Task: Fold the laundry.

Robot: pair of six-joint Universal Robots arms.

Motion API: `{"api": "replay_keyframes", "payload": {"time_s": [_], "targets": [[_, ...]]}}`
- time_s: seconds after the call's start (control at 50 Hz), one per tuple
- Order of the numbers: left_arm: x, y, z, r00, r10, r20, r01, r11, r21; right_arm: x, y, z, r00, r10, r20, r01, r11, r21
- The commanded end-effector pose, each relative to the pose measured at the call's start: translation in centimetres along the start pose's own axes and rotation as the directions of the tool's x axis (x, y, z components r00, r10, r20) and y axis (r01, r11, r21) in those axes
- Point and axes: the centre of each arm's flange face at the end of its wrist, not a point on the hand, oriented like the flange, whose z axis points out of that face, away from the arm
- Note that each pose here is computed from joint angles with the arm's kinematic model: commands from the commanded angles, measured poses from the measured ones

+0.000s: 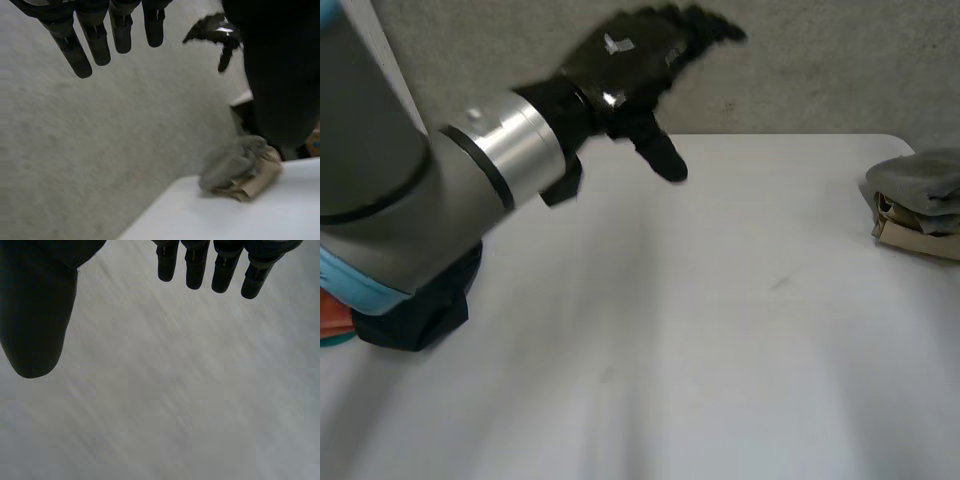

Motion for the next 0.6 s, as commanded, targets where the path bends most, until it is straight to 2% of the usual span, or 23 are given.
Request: {"api": "replay_keyframes", "payload": {"time_s": [0.02, 0.04, 0.06, 0.08, 0.1, 0.16, 0.18, 0.22, 0.24, 0.3, 0.32, 0.36, 0.4, 0.44, 0.52, 0.6], "targets": [[-8.8, -2.8, -2.8, 0.935, 0.068, 0.348, -0.088, 0.995, 0.041, -11.5, -5.5, -9.2, 0.857, 0.134, 0.498, -0.198, 0.977, 0.078], [-10.4, -2.7, -3.3, 0.915, 0.088, 0.394, -0.105, 0.994, 0.022, -12.4, -5.7, -10.2, 0.831, 0.144, 0.537, -0.211, 0.975, 0.066], [-11.5, -2.4, -3.8, 0.900, 0.106, 0.424, -0.117, 0.993, 0.001, -13.7, -5.7, -12.2, 0.787, 0.165, 0.595, -0.227, 0.974, 0.030], [-12.7, -1.8, -4.3, 0.883, 0.128, 0.452, -0.127, 0.991, -0.032, -14.2, -5.5, -13.1, 0.769, 0.181, 0.613, -0.227, 0.974, -0.003], [-14.9, -0.6, -5.5, 0.844, 0.183, 0.505, -0.150, 0.983, -0.107, -14.5, -5.5, -13.6, 0.758, 0.190, 0.624, -0.227, 0.974, -0.021], [-17.5, 1.3, -6.9, 0.785, 0.305, 0.539, -0.208, 0.949, -0.235, -15.8, -4.5, -16.2, 0.709, 0.229, 0.667, -0.192, 0.973, -0.130], [-19.3, 3.2, -7.8, 0.746, 0.399, 0.534, -0.243, 0.909, -0.339, -15.9, -4.3, -16.5, 0.705, 0.231, 0.671, -0.179, 0.973, -0.147], [-20.8, 5.2, -8.4, 0.720, 0.468, 0.513, -0.257, 0.866, -0.430, -16.4, -3.5, -17.6, 0.687, 0.225, 0.691, -0.130, 0.974, -0.188], [-21.9, 7.6, -8.7, 0.701, 0.530, 0.477, -0.266, 0.815, -0.515, -16.6, -3.2, -18.0, 0.680, 0.224, 0.698, -0.115, 0.973, -0.199], [-23.9, 10.7, -9.7, 0.666, 0.603, 0.439, -0.253, 0.736, -0.628, -17.4, -2.2, -19.2, 0.660, 0.206, 0.723, -0.054, 0.972, -0.229], [-25.1, 12.6, -10.6, 0.643, 0.644, 0.414, -0.235, 0.680, -0.694, -17.4, -1.9, -19.5, 0.658, 0.202, 0.725, -0.040, 0.971, -0.234], [-26.4, 14.1, -11.6, 0.617, 0.678, 0.400, -0.210, 0.631, -0.747, -17.5, -1.5, -19.9, 0.656, 0.191, 0.730, -0.016, 0.971, -0.239], [-27.8, 16.2, -12.9, 0.601, 0.703, 0.380, -0.169, 0.576, -0.800, -17.5, -1.2, -20.2, 0.653, 0.189, 0.734, -0.006, 0.970, -0.245], [-28.3, 17.1, -13.1, 0.600, 0.714, 0.361, -0.163, 0.551, -0.819, -17.4, -0.9, -20.4, 0.654, 0.194, 0.731, 0.002, 0.966, -0.258], [-28.4, 17.9, -12.9, 0.606, 0.715, 0.349, -0.165, 0.542, -0.824, -17.5, -0.7, -20.9, 0.645, 0.203, 0.736, 0.003, 0.963, -0.269], [-27.8, 17.1, -11.5, 0.592, 0.725, 0.353, -0.209, 0.561, -0.801, -17.5, -0.6, -21.1, 0.644, 0.207, 0.737, 0.007, 0.961, -0.276]]}}
